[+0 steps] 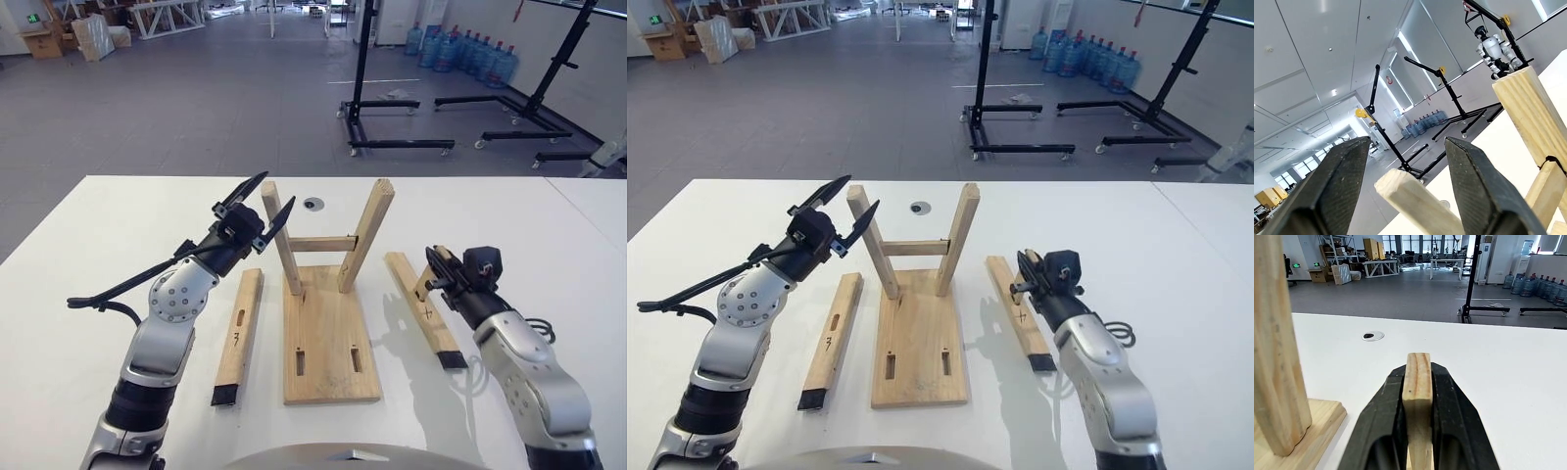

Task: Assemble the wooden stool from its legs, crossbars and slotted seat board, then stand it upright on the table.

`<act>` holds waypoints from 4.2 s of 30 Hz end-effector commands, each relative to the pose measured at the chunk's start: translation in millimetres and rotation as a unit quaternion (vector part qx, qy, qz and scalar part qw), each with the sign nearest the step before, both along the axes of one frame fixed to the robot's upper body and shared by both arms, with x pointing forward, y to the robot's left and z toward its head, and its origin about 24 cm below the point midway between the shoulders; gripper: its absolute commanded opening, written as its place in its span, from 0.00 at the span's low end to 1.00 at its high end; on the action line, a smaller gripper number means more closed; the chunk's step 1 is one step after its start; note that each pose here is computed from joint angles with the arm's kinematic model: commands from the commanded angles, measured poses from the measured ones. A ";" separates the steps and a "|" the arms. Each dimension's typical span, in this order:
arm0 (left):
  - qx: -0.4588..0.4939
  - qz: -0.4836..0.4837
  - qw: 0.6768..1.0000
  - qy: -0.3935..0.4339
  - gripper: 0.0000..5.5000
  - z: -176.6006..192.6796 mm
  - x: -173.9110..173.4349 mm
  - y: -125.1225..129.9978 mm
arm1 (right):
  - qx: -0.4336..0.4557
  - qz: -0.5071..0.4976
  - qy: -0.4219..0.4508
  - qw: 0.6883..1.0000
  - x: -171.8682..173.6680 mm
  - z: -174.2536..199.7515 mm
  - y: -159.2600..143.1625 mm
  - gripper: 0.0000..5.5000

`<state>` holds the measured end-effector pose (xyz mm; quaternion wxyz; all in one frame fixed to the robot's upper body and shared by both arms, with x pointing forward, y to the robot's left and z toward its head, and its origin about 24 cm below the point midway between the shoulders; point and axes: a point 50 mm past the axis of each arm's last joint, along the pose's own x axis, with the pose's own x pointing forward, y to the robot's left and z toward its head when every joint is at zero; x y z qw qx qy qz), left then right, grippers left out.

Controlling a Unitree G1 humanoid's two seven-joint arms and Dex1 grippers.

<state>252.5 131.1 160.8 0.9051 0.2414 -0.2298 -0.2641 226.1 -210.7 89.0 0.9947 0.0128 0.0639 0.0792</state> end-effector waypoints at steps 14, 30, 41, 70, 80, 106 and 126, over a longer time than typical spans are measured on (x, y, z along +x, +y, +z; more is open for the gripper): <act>0.010 -0.005 1.000 -0.009 0.50 1.2 5.0 -0.9 | 0.017 -0.012 0.041 0.999 12.5 -21.0 -2.5 0.07; 0.008 0.004 1.000 -0.013 0.50 2.1 4.3 2.7 | 0.041 -0.019 -0.037 0.998 18.4 12.5 -7.0 0.53; 0.008 0.010 1.000 -0.018 0.50 0.9 6.8 3.8 | 0.064 -0.015 -0.166 0.984 44.1 70.9 -18.7 0.53; 0.015 -0.007 1.000 -0.012 0.50 -3.1 10.2 -1.1 | 0.067 -0.023 -0.004 0.998 56.1 -3.7 -5.9 0.53; 0.008 0.007 1.000 -0.012 0.50 -2.9 7.0 2.7 | 0.118 -0.127 -0.190 0.966 29.9 49.2 -48.7 0.53; -0.010 0.006 1.000 -0.008 0.50 0.0 -0.1 -3.0 | -0.011 -0.018 0.211 0.977 -39.3 -69.5 -19.9 0.78; -0.006 0.017 1.000 -0.010 0.50 -2.0 0.9 -2.0 | -0.032 -0.002 0.193 0.981 -31.0 -78.2 -27.7 0.38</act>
